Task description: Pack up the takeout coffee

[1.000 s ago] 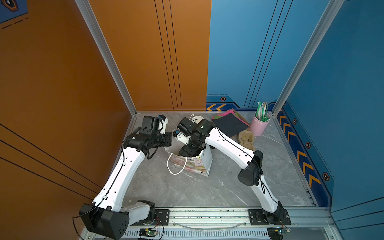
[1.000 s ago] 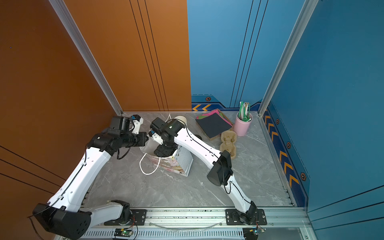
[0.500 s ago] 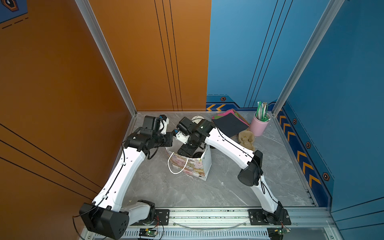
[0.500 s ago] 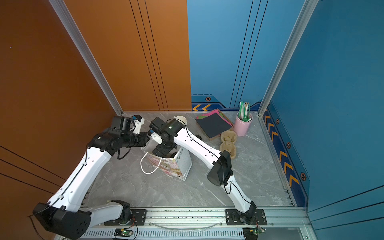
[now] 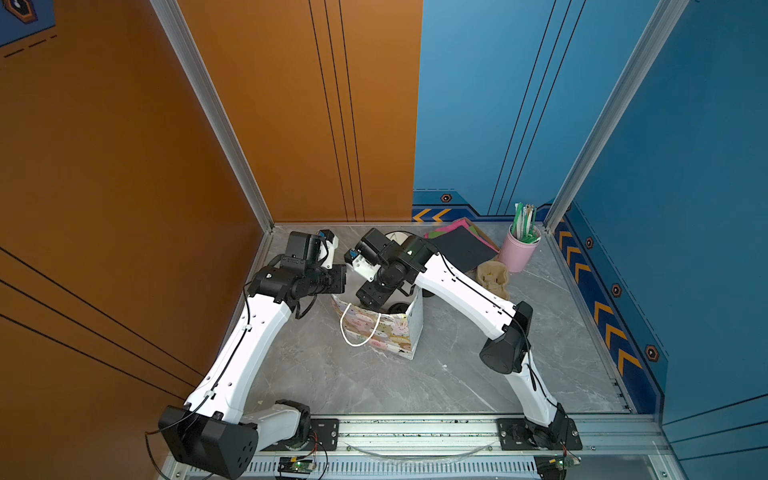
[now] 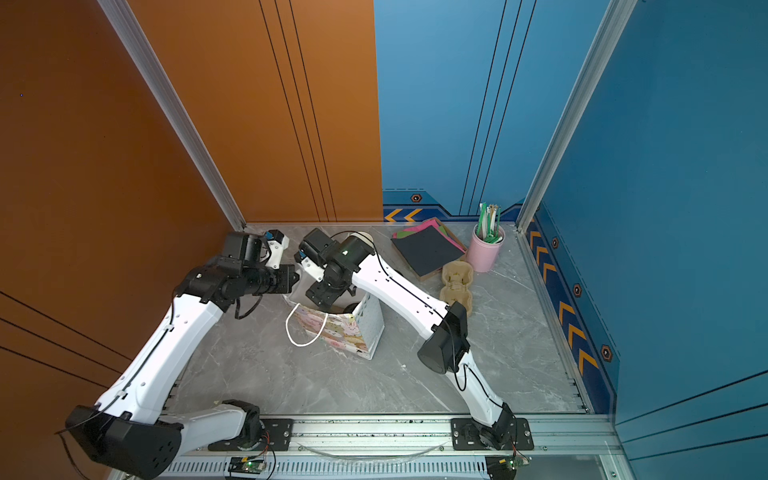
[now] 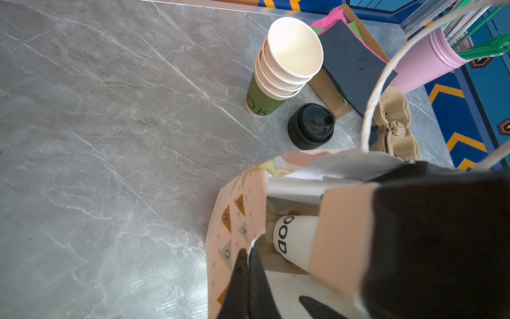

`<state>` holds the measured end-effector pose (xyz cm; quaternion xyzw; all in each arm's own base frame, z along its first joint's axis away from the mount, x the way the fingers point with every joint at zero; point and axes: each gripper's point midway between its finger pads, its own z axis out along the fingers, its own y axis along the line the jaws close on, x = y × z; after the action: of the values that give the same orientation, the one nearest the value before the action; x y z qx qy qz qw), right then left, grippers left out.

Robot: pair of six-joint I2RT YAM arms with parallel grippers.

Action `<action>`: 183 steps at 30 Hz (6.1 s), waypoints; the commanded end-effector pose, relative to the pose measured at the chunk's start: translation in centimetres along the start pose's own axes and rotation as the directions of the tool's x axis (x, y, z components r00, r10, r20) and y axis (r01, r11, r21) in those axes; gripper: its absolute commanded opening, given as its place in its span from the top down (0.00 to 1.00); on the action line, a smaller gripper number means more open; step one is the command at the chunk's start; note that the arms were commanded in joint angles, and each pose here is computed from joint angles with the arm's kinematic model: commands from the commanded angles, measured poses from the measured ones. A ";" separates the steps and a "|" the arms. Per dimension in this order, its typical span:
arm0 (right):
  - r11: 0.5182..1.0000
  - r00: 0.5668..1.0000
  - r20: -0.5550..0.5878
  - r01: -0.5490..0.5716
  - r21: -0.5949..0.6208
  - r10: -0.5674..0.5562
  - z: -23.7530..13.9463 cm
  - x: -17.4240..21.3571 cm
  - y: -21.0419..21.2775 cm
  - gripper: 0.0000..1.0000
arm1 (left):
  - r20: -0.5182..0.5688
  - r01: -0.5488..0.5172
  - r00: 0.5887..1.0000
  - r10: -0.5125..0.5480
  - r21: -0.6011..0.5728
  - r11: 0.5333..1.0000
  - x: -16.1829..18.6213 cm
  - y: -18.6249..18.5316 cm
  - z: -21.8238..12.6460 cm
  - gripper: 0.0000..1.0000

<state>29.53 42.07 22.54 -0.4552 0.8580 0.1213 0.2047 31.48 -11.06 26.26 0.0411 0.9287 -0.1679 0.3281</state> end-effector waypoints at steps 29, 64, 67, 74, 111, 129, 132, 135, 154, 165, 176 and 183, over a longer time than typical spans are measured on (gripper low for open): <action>0.938 0.775 0.613 -0.308 0.157 0.152 -23.2 -1.7 -9.5 0.55 | -0.001 -0.032 0.999 0.032 0.001 0.999 -0.2 -0.7 -0.2 0.96; 0.370 0.564 0.580 -0.825 0.427 0.587 -19.6 17.7 -41.8 0.47 | 0.181 -0.075 0.980 0.083 -0.052 0.996 -1.3 0.7 -5.4 0.01; 0.362 0.548 0.577 -0.836 0.413 0.606 -17.9 17.1 -43.1 0.48 | 0.183 -0.075 0.980 0.083 -0.053 0.996 -1.3 0.9 -5.5 0.02; 0.298 0.505 0.581 -0.858 0.418 0.639 -14.9 17.1 -45.5 0.50 | 0.184 -0.068 0.980 0.076 -0.052 0.996 -1.1 1.2 -5.4 0.02; 0.215 0.497 0.564 -0.844 0.492 0.660 -8.9 20.1 -52.0 0.78 | 0.199 -0.039 0.979 0.045 -0.036 0.999 -0.8 1.6 -5.7 0.02; 0.238 0.545 0.551 -0.813 0.531 0.632 -9.3 19.9 -52.3 1.00 | 0.185 -0.030 0.982 0.035 -0.030 0.999 -0.8 1.6 -5.2 0.02; 0.251 0.562 0.554 -0.805 0.538 0.615 -10.1 19.3 -52.0 1.00 | 0.188 -0.029 0.982 0.033 -0.026 0.999 -0.9 1.5 -5.3 0.02; 0.267 0.577 0.565 -0.799 0.538 0.590 -11.1 18.2 -51.6 1.00 | 0.188 -0.026 0.982 0.030 -0.025 0.999 -0.8 1.5 -5.3 0.02; 0.312 0.609 0.669 -0.793 0.524 0.426 -20.1 12.9 -47.9 1.00 | 0.196 -0.023 0.980 0.026 -0.017 1.000 -1.1 1.4 -5.1 0.02; 0.353 0.602 0.732 -0.792 0.498 0.320 -25.9 10.1 -44.4 1.00 | 0.198 -0.021 0.980 0.023 -0.013 1.000 -1.2 1.3 -5.1 0.02; 0.555 0.527 0.839 -0.743 0.375 0.138 -33.7 4.4 -33.7 1.00 | 0.200 -0.022 0.980 0.025 -0.016 1.000 -1.3 1.3 -5.1 0.02; 0.818 0.504 0.859 -0.529 0.226 0.088 -34.3 -0.5 -21.6 1.00 | 0.198 -0.020 0.980 0.023 -0.017 1.000 -1.2 1.4 -5.0 0.02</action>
<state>41.59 12.92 52.39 -0.0615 0.7463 0.0870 0.6570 29.66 -8.03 30.77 0.0344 0.8902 -0.1564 0.4264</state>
